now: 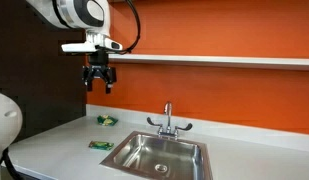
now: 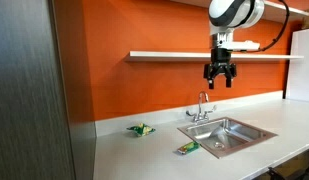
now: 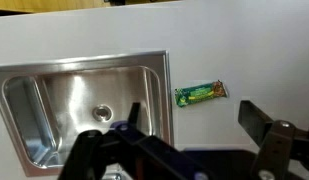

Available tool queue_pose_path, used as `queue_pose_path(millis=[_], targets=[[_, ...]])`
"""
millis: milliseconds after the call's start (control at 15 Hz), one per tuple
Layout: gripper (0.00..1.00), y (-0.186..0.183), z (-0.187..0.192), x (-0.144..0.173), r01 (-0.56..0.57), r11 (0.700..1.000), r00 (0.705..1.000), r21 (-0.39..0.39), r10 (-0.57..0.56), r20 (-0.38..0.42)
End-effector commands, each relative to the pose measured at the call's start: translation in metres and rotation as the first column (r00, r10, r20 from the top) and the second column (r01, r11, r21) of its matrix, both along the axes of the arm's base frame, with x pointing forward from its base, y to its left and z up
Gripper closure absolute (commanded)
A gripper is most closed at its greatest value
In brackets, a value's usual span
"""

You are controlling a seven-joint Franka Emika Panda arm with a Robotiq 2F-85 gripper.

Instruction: Pick up one object from the counter and put it on the shelf

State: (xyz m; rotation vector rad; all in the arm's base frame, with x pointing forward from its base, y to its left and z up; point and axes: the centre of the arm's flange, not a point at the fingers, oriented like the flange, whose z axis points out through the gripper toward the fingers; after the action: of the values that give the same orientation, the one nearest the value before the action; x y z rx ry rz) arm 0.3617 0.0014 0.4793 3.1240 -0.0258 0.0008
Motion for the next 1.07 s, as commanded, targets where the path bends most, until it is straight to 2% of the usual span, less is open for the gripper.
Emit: queue_pose_path(millis=[0, 733, 1000], targets=[[0.0, 0.0, 0.0, 0.0, 0.0, 1.0, 1.0, 0.0, 0.0, 0.0], [0.0, 0.0, 0.0, 0.0, 0.0, 1.0, 1.0, 0.0, 0.0, 0.0], [0.0, 0.003, -0.011, 0.009, -0.03, 1.0, 0.999, 0.004, 0.03, -0.022]])
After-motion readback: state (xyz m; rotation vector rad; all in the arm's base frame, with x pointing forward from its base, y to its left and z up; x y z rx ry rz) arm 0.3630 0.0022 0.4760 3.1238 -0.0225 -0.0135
